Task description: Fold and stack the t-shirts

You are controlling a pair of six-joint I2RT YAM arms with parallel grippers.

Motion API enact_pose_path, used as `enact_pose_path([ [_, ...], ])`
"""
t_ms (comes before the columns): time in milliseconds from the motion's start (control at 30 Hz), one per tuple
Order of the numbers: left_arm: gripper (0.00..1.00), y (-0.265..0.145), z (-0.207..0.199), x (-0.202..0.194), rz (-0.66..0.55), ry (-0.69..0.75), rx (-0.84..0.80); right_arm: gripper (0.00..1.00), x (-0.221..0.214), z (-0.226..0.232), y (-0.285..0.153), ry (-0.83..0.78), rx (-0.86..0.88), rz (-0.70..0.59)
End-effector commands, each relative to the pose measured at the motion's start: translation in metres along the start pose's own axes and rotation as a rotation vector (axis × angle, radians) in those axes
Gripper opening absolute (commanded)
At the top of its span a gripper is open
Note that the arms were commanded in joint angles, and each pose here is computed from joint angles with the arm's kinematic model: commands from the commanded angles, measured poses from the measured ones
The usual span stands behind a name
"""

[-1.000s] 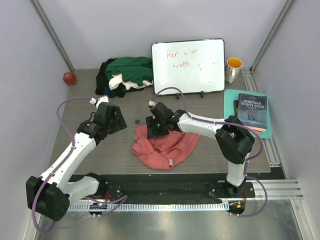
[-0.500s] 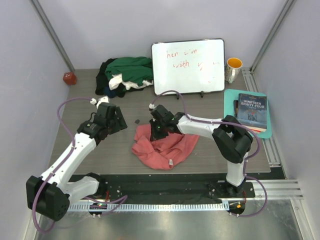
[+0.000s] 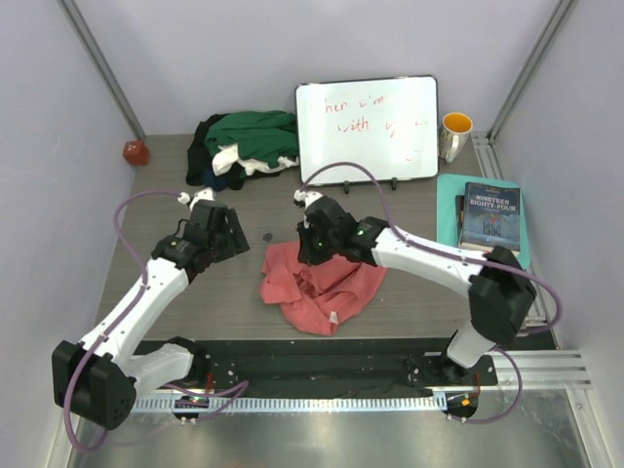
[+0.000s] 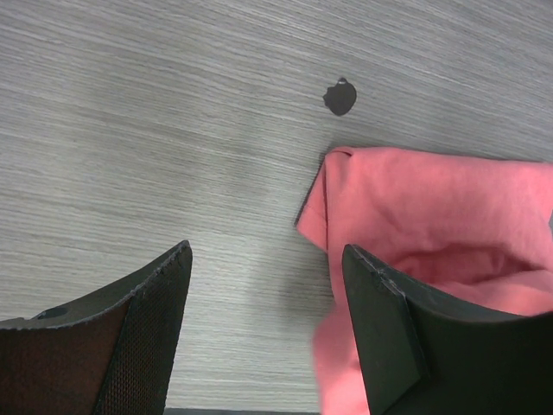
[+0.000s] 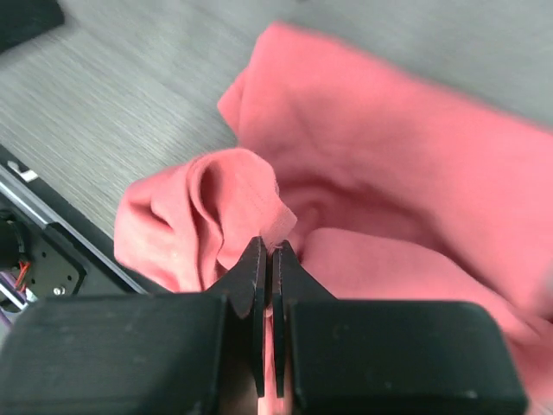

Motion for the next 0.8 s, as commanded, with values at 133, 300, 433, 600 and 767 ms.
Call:
enact_pose_path([
  [133,0.71,0.011,-0.016,0.005,0.035,-0.017,-0.056,0.01,0.091,0.002,-0.183,-0.088,-0.204,-0.401],
  [300,0.71,0.01,-0.026,0.014,0.029,0.004,-0.069,0.01,0.09,0.003,-0.267,-0.053,-0.198,-0.59],
  [433,0.71,0.01,-0.036,0.021,0.04,0.018,-0.094,0.01,0.073,-0.001,-0.308,-0.033,-0.198,-0.644],
  [600,0.71,0.014,-0.047,0.029,0.062,0.037,-0.102,0.01,0.05,-0.002,-0.333,0.02,-0.161,-0.67],
  [767,0.72,0.017,-0.064,0.041,0.075,0.068,-0.146,0.01,0.023,-0.006,-0.355,0.123,-0.145,-0.69],
])
Point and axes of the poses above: each gripper's point midway between its finger pads, its own y axis out along the fingers, its own z axis along the line the jaws close on, x = y × z, the point moved 9 cm from there along -y, back along the fingers, and after that the axes turned 11 degrees about -y, right-handed, at the moved point
